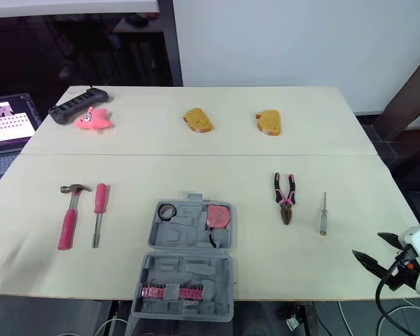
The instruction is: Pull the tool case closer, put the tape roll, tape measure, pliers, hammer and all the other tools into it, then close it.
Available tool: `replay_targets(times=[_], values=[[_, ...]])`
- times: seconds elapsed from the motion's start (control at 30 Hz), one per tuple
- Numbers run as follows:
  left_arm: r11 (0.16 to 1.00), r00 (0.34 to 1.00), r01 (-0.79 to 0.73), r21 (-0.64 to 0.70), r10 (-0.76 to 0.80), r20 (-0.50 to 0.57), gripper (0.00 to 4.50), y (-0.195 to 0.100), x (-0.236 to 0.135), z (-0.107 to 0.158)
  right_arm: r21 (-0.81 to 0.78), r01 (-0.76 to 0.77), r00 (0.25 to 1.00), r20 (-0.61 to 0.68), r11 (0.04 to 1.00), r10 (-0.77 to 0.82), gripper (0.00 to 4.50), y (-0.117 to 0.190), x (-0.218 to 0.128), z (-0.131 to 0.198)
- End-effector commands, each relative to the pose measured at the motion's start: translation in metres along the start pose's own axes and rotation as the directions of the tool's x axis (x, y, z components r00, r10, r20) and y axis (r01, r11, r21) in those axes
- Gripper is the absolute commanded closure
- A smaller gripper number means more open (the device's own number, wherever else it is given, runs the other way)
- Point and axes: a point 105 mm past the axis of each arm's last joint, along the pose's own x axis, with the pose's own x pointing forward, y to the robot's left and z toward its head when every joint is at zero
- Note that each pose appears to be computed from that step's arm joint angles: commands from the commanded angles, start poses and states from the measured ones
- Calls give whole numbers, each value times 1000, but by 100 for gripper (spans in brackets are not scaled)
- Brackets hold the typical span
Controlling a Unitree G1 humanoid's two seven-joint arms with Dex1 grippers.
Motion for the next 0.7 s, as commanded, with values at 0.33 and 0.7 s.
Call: replay_targets(times=[0.33,0.7], values=[[995,995,70,70,-74,66,0,-16,26,20,-28,-15,992,123,999,18,7,18,13,35],[899,858,414,145,-439,268,0,-142,95,88,278,245,934,190,929,-304,7,84,77,84]])
